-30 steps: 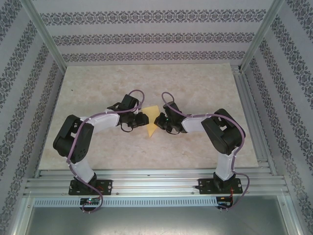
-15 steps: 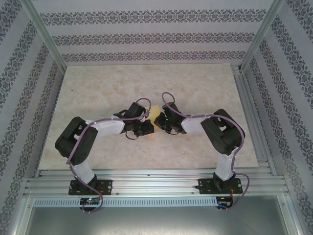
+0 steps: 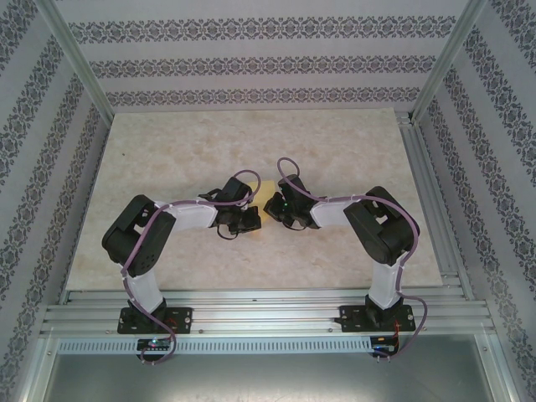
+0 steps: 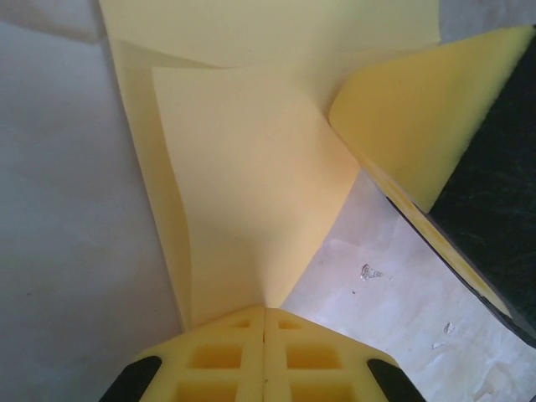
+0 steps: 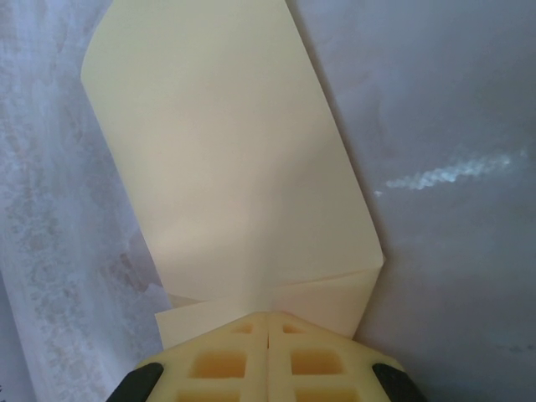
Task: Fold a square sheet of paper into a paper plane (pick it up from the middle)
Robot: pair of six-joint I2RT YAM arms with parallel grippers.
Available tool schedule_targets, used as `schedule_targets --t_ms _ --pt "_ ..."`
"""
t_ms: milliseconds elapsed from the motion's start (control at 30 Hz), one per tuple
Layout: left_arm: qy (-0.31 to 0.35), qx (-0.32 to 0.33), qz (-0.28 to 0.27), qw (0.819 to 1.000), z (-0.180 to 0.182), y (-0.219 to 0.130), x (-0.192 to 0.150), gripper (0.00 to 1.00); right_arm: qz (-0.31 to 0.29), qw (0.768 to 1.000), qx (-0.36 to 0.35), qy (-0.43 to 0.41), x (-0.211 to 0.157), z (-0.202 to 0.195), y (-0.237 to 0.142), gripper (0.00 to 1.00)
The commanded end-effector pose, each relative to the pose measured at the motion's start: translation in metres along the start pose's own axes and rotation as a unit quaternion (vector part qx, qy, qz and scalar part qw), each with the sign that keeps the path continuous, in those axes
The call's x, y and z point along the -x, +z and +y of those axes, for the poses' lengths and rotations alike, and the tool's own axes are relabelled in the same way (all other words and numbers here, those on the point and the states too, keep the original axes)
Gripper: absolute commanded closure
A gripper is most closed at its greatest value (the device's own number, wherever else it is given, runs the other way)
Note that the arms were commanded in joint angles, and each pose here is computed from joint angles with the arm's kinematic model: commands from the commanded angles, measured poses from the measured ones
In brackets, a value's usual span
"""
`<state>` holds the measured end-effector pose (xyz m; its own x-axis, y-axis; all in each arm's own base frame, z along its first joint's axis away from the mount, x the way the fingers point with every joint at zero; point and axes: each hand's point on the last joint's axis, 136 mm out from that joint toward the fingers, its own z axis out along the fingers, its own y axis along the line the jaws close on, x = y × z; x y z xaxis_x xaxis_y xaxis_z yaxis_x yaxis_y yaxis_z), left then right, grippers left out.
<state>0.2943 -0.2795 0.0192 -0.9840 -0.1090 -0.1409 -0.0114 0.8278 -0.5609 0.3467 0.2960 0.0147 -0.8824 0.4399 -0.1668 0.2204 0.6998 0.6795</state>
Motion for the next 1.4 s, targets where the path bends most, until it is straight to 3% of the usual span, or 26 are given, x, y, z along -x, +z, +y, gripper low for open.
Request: schedule_targets --t_ms 0,200,367,767,967,1133,1367 --pt "0.012 0.002 -0.015 1.0 -0.005 -0.004 0.005 0.92 -0.004 1.0 -0.026 0.007 -0.002 -0.02 0.004 0.94" --pt "0.026 -0.039 -0.038 0.998 -0.03 -0.021 0.016 0.85 -0.002 1.0 -0.026 0.008 -0.003 -0.022 0.004 0.94" --pt "0.022 -0.021 -0.033 0.999 -0.021 -0.016 0.014 0.84 0.001 1.0 -0.026 0.009 -0.005 -0.022 0.005 0.94" --pt "0.004 0.049 -0.015 0.999 0.019 -0.001 0.0 0.94 0.001 1.0 -0.019 0.004 -0.004 -0.019 0.004 0.94" --pt "-0.006 0.057 0.002 0.998 0.031 0.004 -0.014 0.99 -0.01 0.999 0.025 -0.043 0.006 0.017 -0.017 0.93" --pt "-0.011 0.061 0.006 0.998 0.037 0.006 -0.018 1.0 0.005 0.995 0.055 -0.082 -0.009 0.044 -0.032 0.93" --pt "-0.016 0.062 0.005 0.998 0.04 0.007 -0.02 1.0 0.03 0.996 0.038 -0.075 -0.031 0.033 -0.025 0.95"
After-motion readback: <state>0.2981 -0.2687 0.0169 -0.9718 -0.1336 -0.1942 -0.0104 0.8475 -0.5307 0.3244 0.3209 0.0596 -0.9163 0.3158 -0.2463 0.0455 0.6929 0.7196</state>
